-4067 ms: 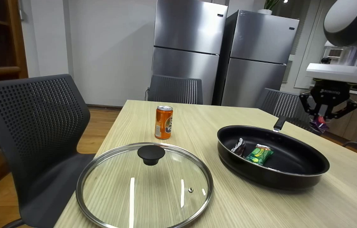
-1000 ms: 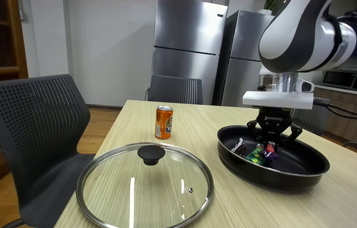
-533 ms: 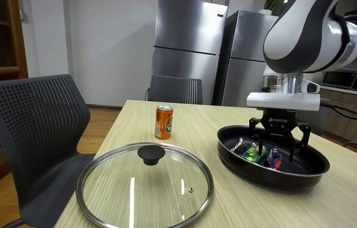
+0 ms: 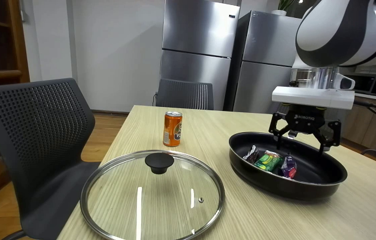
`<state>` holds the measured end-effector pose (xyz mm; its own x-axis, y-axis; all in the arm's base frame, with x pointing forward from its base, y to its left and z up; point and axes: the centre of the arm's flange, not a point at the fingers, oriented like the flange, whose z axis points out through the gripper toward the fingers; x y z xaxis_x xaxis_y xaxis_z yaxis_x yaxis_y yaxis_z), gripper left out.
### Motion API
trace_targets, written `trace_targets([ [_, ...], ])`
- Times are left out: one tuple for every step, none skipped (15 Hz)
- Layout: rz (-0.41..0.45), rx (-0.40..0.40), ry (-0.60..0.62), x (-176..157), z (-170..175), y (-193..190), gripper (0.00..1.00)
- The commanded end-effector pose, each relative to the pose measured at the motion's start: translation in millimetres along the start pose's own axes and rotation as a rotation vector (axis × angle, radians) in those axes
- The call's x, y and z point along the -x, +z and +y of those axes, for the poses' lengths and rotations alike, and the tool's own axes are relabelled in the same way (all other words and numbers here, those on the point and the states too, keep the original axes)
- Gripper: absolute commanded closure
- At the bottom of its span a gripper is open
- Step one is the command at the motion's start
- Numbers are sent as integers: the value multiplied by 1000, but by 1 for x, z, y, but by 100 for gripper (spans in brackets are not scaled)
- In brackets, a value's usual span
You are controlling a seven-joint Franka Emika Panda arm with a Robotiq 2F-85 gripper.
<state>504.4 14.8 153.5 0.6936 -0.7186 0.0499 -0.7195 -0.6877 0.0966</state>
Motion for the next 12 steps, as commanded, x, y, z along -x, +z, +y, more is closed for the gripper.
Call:
trace_targets([
  [36, -53, 44, -2, 26, -30, 0],
  [45, -63, 54, -4, 31, -34, 0],
  [52, -75, 63, -8, 38, -37, 0],
  [57, -86, 75, -11, 44, -41, 0],
  [64, -100, 86, -16, 51, -44, 0],
  [68, -107, 99, -20, 58, -46, 0],
  [72, -119, 113, -24, 66, -48, 0],
  [76, -126, 127, -28, 74, -49, 0],
  [77, -133, 140, -34, 82, -50, 0],
  [79, -139, 153, -38, 89, -50, 0],
  [79, -142, 163, -43, 98, -50, 0],
  [80, -141, 174, -47, 105, -50, 0],
])
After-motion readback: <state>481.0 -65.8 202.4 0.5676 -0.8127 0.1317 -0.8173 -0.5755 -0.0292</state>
